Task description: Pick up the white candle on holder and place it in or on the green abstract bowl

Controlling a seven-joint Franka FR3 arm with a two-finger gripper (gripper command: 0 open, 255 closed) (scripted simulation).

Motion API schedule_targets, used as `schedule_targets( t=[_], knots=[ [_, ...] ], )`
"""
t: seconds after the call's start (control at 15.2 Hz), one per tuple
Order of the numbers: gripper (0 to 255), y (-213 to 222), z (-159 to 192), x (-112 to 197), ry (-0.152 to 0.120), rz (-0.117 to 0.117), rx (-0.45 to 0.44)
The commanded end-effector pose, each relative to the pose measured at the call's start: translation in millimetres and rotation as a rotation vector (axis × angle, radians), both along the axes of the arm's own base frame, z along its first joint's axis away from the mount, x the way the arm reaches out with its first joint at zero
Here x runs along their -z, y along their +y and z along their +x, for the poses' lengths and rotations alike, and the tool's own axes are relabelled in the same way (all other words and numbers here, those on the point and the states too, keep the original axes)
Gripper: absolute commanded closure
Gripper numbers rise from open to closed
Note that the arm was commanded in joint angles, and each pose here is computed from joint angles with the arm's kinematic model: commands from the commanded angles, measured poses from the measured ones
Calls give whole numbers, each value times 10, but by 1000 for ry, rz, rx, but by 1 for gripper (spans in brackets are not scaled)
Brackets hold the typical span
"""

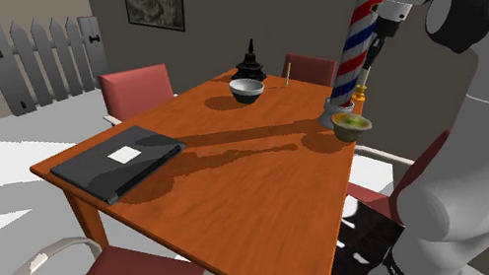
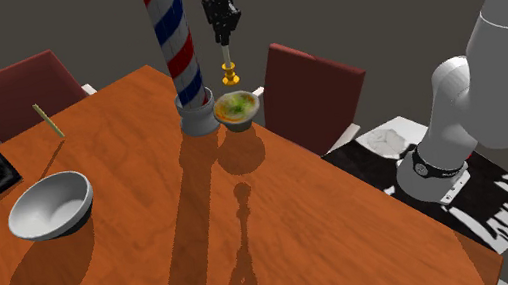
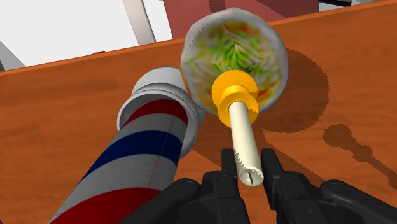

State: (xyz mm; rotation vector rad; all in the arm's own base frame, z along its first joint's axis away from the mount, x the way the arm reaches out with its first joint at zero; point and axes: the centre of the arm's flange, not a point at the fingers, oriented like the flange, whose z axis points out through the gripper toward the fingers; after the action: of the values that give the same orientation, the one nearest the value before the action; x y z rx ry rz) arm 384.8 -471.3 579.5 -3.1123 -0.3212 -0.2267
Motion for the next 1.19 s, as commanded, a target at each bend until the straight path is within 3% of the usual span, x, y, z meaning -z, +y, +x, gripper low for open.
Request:
schedule_targets(
  t=[0.0, 0.92, 1.12],
  knots=[
    [255, 5, -17, 100, 0, 0, 0],
    [255, 5, -17, 876, 0, 0, 0],
    [255, 5, -17, 876, 0, 0, 0]
  ],
)
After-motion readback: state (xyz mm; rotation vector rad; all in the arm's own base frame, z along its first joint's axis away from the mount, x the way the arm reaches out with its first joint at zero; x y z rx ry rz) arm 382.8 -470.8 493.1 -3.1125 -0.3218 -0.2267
